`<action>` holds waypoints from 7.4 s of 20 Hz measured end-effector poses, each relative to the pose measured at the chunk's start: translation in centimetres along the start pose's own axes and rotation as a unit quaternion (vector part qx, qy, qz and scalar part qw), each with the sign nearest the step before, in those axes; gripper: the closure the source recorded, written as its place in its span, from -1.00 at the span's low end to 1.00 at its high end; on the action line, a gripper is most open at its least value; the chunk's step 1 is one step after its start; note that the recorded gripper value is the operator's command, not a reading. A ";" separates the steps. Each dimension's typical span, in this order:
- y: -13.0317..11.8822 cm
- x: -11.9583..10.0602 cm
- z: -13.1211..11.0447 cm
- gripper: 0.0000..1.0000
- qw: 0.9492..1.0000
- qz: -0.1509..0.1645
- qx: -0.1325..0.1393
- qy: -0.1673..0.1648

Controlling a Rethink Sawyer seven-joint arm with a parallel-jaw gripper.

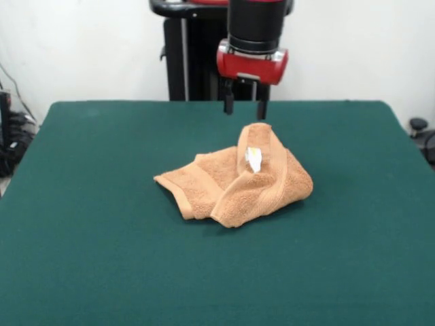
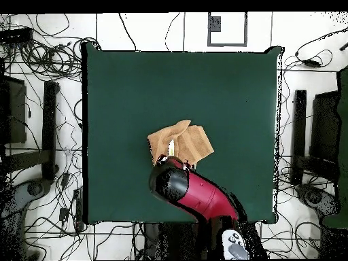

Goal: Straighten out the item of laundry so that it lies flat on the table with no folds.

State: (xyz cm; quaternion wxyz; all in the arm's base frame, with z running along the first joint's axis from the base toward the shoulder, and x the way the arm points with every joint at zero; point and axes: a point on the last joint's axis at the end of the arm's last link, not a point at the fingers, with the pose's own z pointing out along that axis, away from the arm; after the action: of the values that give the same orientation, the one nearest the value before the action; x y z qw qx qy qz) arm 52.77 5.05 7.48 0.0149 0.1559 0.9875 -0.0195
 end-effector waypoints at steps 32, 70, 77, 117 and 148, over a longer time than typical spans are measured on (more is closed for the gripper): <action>-0.2 -0.5 4.2 -1.00 1.000 0.013 -0.016 -0.007; 0.1 -0.5 5.6 -1.00 0.999 -0.007 -0.017 -0.034; 0.0 0.8 7.5 -1.00 0.999 -0.016 -0.011 -0.026; -0.4 2.8 9.3 -1.00 0.998 -0.061 -0.021 -0.013; -0.1 3.3 10.0 1.00 0.996 -0.079 -0.027 -0.021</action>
State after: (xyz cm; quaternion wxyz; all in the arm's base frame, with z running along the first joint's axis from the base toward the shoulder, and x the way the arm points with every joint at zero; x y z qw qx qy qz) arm 49.86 5.51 -2.62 0.0385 0.0762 0.9963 0.0024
